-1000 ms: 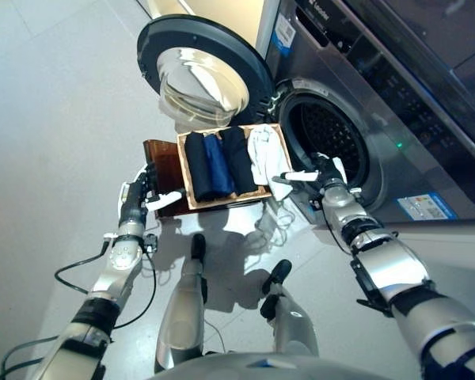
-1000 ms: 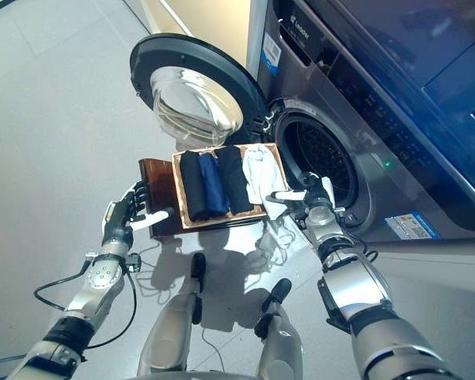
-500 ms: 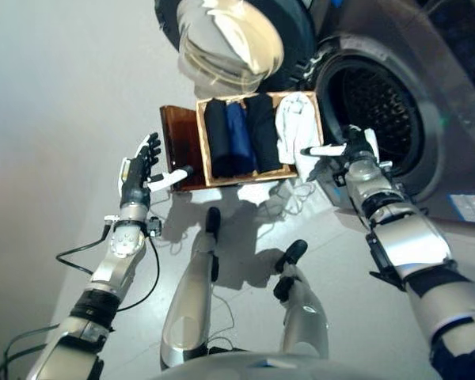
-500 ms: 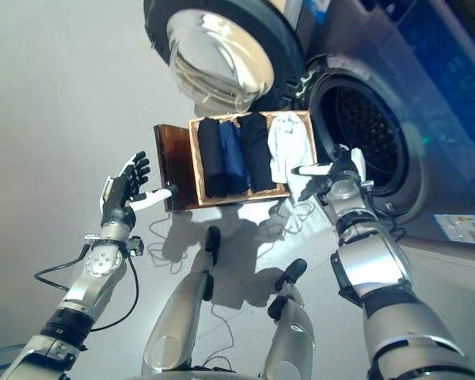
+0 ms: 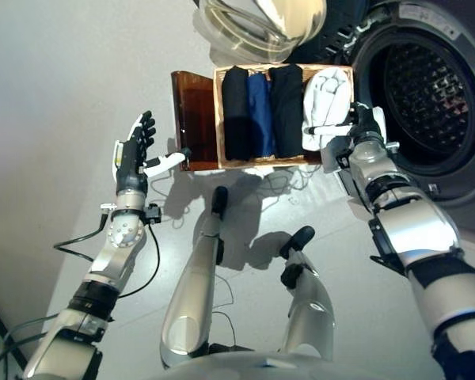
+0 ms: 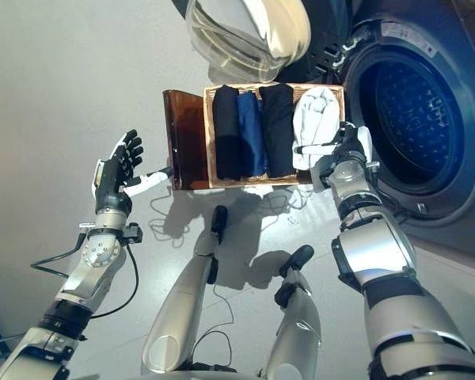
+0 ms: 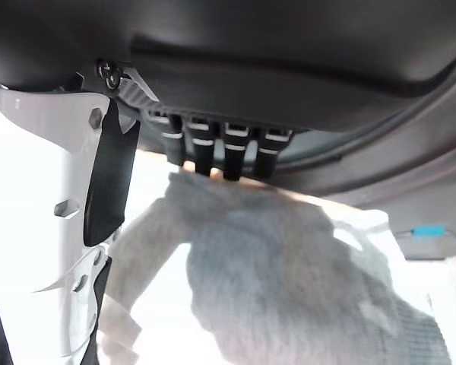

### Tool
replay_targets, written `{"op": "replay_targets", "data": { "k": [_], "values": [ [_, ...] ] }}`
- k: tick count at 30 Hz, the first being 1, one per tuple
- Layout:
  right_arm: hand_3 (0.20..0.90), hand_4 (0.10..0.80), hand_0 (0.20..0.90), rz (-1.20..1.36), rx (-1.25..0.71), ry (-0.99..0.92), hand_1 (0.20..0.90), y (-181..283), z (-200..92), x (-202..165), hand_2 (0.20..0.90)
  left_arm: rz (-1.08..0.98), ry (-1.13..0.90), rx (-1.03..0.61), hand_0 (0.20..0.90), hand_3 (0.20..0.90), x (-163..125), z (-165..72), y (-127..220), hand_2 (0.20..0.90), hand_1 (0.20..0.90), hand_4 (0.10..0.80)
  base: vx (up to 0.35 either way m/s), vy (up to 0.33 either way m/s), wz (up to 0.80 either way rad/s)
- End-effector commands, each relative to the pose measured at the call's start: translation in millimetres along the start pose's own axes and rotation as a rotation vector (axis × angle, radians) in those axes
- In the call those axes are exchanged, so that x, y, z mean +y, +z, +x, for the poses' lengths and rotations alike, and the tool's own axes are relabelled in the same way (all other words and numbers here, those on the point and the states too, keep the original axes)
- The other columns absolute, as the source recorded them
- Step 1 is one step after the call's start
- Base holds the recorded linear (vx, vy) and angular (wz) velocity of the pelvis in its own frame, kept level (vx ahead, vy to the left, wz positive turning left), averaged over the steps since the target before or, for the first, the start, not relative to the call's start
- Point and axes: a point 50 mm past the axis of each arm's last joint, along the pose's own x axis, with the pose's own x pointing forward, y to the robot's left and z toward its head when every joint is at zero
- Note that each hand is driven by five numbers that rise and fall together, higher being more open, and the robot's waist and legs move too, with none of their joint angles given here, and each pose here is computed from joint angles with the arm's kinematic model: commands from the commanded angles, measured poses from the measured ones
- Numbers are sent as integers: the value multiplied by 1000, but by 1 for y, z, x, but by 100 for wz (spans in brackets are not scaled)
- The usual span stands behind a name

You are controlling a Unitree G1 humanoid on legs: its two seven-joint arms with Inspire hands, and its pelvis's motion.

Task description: Pick up the clothes and place them into the washing machine

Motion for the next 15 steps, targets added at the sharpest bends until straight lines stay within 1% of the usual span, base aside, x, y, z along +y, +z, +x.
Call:
{"op": "replay_targets", "data": {
  "k": [1,2,3,4,5,9,15],
  "values": [
    [741,686,741,-49,-120,-197,741,37,7,-57,741,-46,10,-308,900,900,6,2,58,900,900,800,-14,27,6],
    [516,525,516,-49,-121,-198,516,37,7,-58,516,-47,10,-309,900,900,5,2,59,900,900,800,-11,34,8],
    [472,494,472,-67,-115,-223,472,37,7,-68,472,-43,10,-315,900,900,5,1,59,900,900,800,-10,32,11],
    [389,435,389,-72,-119,-234,389,39,7,-73,389,-42,11,-318,900,900,5,1,60,900,900,800,-9,36,12],
    [200,300,200,-71,-117,-247,200,39,7,-77,200,-40,17,-316,900,900,5,1,59,900,900,800,-3,14,13],
    [200,300,200,-81,-121,-268,200,38,8,-83,200,-36,33,-312,900,900,6,1,58,900,900,800,10,23,11],
    [200,300,200,-87,-107,-265,200,33,8,-76,200,-35,48,-310,900,900,7,2,57,900,900,800,3,4,1]
  ]
}}
